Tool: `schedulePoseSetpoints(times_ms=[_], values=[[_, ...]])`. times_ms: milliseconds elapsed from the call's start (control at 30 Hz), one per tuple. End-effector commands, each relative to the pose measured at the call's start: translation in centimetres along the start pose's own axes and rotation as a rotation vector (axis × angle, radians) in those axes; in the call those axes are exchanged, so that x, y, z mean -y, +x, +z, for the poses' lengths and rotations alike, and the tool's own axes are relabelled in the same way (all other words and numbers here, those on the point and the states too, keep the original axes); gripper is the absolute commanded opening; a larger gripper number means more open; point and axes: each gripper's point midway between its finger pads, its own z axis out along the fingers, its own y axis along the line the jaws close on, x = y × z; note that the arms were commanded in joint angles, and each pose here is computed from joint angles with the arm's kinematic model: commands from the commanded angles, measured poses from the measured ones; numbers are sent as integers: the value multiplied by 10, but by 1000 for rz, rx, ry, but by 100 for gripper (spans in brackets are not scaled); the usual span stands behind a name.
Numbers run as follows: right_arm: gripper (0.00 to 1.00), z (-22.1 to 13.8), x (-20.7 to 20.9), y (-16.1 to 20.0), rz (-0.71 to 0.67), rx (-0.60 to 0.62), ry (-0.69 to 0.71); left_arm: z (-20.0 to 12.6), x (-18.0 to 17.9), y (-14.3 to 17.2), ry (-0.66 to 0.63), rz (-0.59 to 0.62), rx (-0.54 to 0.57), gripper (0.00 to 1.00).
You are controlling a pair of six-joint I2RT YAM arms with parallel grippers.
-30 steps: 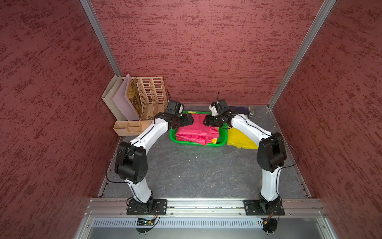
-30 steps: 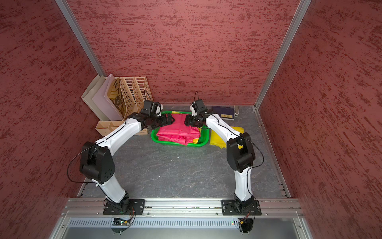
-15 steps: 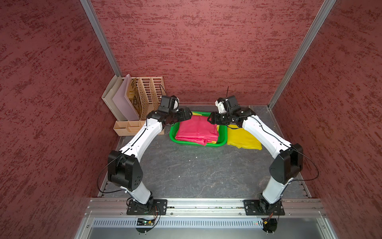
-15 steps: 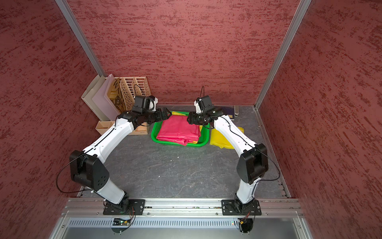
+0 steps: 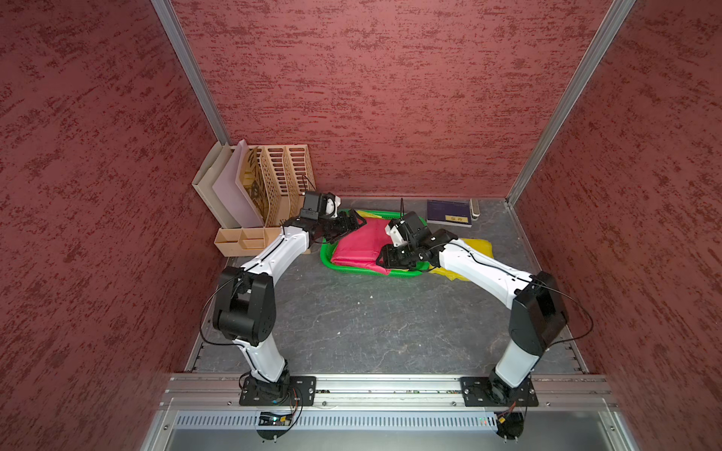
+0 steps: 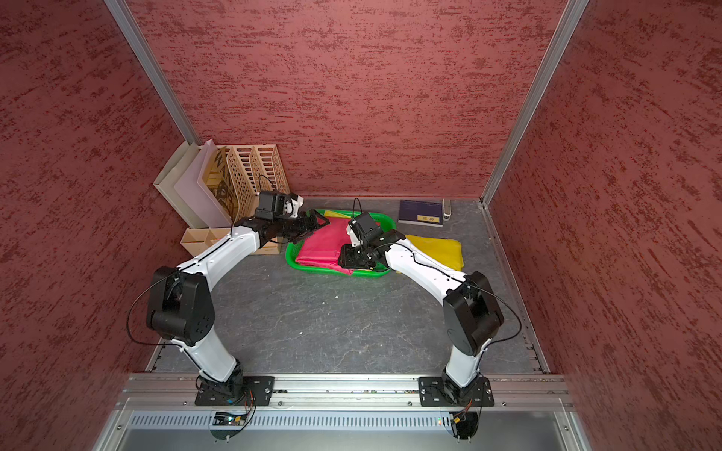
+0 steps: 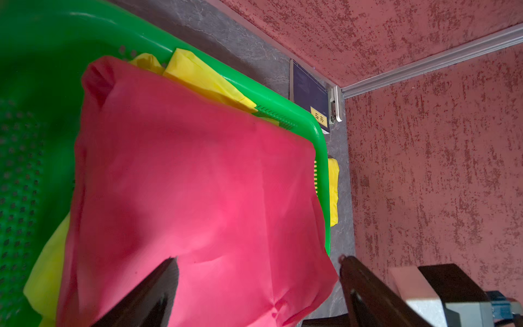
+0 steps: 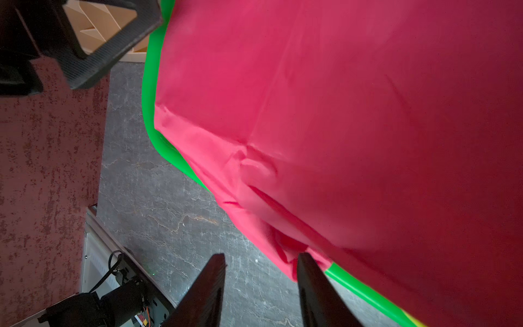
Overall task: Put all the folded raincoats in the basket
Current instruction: Place the raincoat in the basket.
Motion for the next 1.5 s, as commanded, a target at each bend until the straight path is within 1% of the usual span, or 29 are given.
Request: schedulePoseSetpoints(times_ms=[0, 100, 300, 500, 667, 767, 900, 1100, 1233, 1333, 1467], values=[[48, 21, -5, -5, 12, -7, -35, -1, 11, -6, 70, 8, 11, 94], [48, 30, 4, -10, 7, 4, 7, -1, 8, -4, 62, 7, 8, 95], [49, 35, 20, -29, 4, 2, 43, 0, 5, -3, 56, 5, 4, 95], [47, 47, 52, -42, -1, -11, 110, 1, 3, -1, 51, 4, 1, 95], [46, 55, 71, -45, -1, -20, 149, 2, 1, 1, 49, 0, 2, 95], [46, 56, 71, -40, 8, -31, 134, 4, -2, 3, 43, -2, -7, 95], [46, 39, 58, -32, 21, -7, 69, 4, -5, 7, 19, 4, -17, 94], [47, -26, 23, -42, -8, 100, 3, -6, 6, 5, -54, 78, 11, 94], [47, -64, 5, -58, -52, 198, -8, -3, 21, 2, -66, 128, 25, 94], [44, -64, 12, -71, -62, 205, 37, 7, 25, 1, -57, 125, 21, 94], [36, -31, 24, -87, -33, 148, 34, 25, 14, 1, -72, 83, 5, 91]])
